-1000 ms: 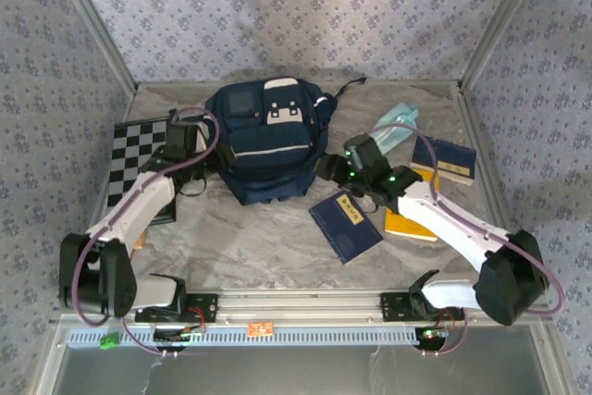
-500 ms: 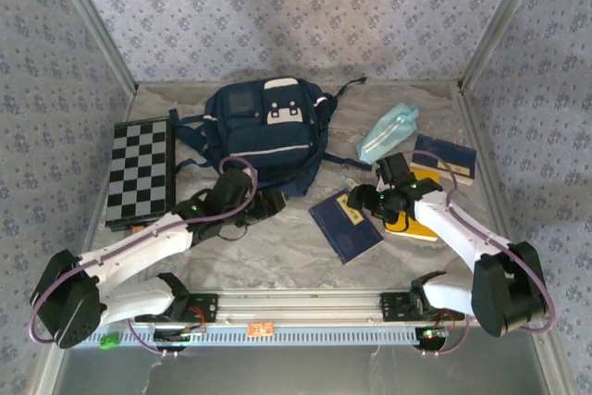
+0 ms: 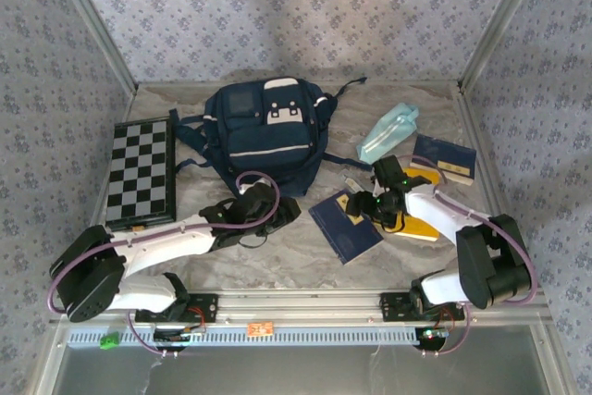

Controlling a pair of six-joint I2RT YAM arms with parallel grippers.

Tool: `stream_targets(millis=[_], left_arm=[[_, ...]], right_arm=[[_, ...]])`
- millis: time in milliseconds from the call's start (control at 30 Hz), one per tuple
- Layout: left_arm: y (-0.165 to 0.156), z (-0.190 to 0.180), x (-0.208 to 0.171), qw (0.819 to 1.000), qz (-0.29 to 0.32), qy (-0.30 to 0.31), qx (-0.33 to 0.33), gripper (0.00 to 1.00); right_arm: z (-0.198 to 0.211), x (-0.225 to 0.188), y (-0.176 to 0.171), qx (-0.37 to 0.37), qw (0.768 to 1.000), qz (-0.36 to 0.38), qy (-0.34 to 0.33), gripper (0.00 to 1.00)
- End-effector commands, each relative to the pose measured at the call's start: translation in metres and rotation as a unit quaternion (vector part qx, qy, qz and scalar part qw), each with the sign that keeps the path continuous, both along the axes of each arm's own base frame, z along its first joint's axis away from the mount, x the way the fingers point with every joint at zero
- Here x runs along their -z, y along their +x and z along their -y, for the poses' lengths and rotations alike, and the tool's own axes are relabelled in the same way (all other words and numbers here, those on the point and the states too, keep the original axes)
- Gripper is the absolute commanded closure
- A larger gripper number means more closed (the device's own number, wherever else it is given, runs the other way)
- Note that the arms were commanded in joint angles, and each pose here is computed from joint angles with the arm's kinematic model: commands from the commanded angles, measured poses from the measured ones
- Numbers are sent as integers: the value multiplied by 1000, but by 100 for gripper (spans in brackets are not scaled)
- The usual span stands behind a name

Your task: Pack books, pencil case, and school supplies into a backpack

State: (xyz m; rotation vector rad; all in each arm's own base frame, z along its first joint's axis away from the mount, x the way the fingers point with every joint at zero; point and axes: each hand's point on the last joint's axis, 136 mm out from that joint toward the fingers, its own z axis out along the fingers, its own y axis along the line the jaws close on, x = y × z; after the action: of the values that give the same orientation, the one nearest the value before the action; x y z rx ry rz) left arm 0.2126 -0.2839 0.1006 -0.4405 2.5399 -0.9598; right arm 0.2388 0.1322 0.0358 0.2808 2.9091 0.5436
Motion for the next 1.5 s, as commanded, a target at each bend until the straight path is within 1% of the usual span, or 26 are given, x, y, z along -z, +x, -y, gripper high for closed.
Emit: stream_targets(millis=[0, 133, 233, 333, 400, 433, 467, 567, 667, 767, 900, 1033, 1300, 1467], left_arm=[[6, 0, -4, 1000, 10, 0, -18, 34], [3, -10, 4, 1000, 6, 15, -24, 34], [2, -26, 16, 999, -2, 37, -39, 34], [0, -34, 24, 998, -10, 38, -44, 35], [-1, -32, 25, 999, -12, 33, -38, 35], [-2, -28, 24, 999, -14, 27, -30, 35], [-3, -24, 23, 999, -15, 23, -21, 35], [-6, -8, 22, 1000, -19, 18, 8, 36], [-8, 9, 25, 999, -17, 14, 36, 37], [-8, 18, 32, 998, -26, 13, 50, 39], [-8, 28, 35, 997, -24, 9, 74, 39], [-11, 34, 44, 995, -35, 9, 89, 40], [-11, 26, 55, 995, -41, 32, 82, 41], [-12, 25, 60, 995, -44, 36, 82, 42]], right_arm=[[-8, 4, -18, -2, 1000, -14, 16, 21], [-28, 0, -29, -9, 999, -21, 30, 21], [-52, -1, -39, -8, 998, -21, 50, 21], [-81, -7, -41, -5, 997, -7, 76, 21], [-99, -12, -41, -13, 995, -1, 103, 22], [-102, -13, -40, -15, 994, -5, 109, 24], [-100, -13, -39, -16, 994, -7, 107, 26], [-80, -4, -39, -16, 997, -18, 74, 33], [-66, 4, -41, -22, 997, -28, 61, 41], [-69, 5, -42, -42, 996, -20, 70, 45], [-76, 9, -43, -48, 995, -22, 79, 47], [-84, 13, -44, -60, 994, -23, 83, 46], [-100, 3, -43, -82, 992, -13, 92, 42], [-107, -6, -40, -96, 990, -2, 100, 41]])
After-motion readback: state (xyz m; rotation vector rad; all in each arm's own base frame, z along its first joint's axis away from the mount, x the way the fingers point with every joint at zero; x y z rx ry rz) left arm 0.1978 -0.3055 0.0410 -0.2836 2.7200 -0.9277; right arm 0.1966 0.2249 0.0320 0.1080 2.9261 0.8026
